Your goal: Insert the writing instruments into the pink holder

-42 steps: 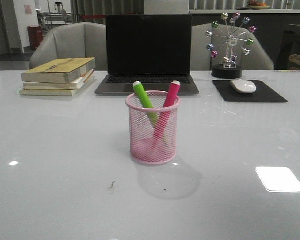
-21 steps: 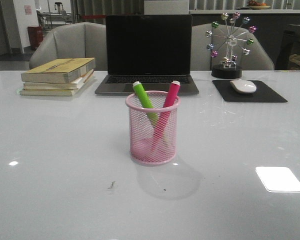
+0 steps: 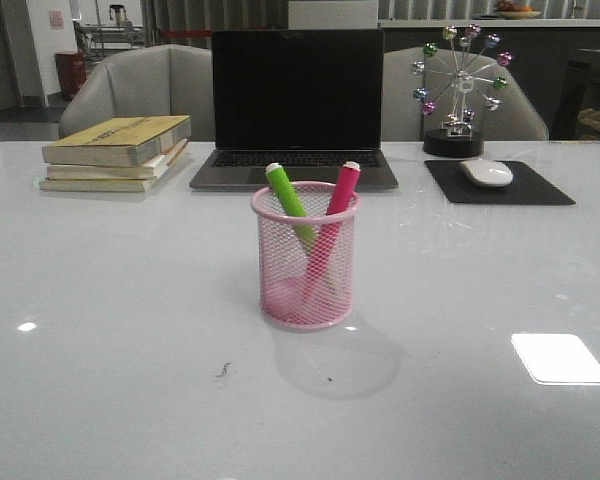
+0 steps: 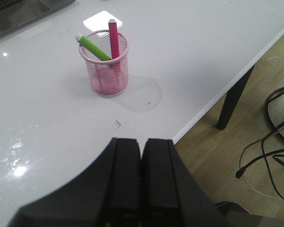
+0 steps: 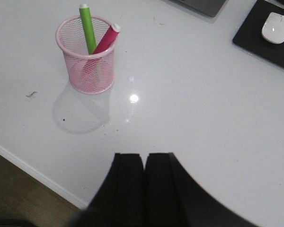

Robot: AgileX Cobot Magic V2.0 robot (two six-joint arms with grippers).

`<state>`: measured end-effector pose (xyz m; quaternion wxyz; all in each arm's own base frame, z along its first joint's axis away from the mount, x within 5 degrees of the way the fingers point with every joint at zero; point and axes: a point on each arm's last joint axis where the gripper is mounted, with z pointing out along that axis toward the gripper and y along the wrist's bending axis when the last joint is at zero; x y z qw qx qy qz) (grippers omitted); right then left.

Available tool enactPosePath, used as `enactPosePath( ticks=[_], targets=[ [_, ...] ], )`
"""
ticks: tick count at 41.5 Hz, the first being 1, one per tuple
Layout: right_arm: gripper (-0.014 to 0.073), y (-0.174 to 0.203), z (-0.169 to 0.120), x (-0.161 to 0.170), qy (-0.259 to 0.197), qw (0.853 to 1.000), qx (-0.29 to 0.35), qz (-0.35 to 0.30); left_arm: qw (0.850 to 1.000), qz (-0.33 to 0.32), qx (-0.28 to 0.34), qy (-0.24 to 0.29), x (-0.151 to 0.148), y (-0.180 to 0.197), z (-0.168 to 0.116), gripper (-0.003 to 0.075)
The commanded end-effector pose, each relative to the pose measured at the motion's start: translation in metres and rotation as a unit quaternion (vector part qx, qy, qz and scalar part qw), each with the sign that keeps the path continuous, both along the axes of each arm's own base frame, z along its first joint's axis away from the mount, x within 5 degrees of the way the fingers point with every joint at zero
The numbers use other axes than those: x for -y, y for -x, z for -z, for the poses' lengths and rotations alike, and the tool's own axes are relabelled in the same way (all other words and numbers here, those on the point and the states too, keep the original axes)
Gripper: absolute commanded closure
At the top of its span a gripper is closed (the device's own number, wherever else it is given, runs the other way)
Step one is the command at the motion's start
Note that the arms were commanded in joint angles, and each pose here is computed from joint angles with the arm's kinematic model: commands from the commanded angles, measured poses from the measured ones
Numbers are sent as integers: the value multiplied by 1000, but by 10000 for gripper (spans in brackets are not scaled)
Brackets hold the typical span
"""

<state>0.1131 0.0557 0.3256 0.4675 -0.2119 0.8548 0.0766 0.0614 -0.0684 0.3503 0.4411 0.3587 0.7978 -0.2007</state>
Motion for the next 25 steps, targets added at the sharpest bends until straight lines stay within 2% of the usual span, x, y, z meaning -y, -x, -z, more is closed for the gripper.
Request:
enactPosePath(
  ticks=[1,17,21,25],
  targets=[
    [539,-1,-14,-1,-19,999,42,-4,999,-5,30,39,2,-2,-14,622],
    [539,-1,-14,-1,-19,999,42,-4,998,-6,37,48,-1,0,-13,622],
    [539,-1,-14,-1,-19,999,42,-4,996,-48,65,41,-10,-3,-7,622],
    [539,-1,-14,-1,-19,999,42,-4,985,-114,122,45,-23,-9,5,622]
  ],
)
